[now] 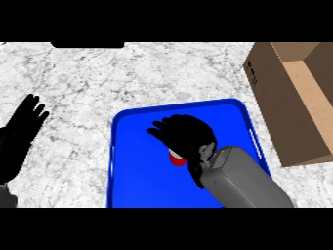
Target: Pick the can from the tray and place it in the cardboard box
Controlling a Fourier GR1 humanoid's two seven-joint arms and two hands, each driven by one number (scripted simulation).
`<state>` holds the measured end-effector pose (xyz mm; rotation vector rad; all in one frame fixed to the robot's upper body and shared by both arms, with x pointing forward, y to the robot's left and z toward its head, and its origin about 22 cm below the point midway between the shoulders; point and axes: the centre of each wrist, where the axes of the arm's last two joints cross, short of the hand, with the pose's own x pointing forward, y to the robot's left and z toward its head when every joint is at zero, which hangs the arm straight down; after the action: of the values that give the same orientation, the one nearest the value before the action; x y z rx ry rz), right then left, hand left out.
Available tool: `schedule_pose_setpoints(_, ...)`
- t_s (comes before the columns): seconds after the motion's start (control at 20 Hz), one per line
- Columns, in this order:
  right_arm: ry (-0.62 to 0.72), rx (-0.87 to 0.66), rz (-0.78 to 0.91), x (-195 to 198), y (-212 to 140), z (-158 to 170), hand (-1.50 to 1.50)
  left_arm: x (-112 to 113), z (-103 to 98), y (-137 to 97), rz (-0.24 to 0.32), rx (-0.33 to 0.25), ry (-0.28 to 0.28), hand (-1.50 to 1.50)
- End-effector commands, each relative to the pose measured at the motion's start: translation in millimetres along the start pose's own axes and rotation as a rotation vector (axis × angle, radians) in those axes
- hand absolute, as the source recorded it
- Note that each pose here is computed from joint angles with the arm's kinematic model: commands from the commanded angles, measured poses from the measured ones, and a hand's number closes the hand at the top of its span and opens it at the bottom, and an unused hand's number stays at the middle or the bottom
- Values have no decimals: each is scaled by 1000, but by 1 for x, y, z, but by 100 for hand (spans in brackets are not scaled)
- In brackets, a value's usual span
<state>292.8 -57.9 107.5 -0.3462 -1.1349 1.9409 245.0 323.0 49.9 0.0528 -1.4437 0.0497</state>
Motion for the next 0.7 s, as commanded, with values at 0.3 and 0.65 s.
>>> schedule_pose_setpoints(0.3,9,-21,3,9,11,-9,-150,-12,9,9,-10,5,-8,0)
schedule_pose_setpoints(0.65,-84,-81,8,-4,19,-33,150,6,-3,6,-8,1,-8,0)
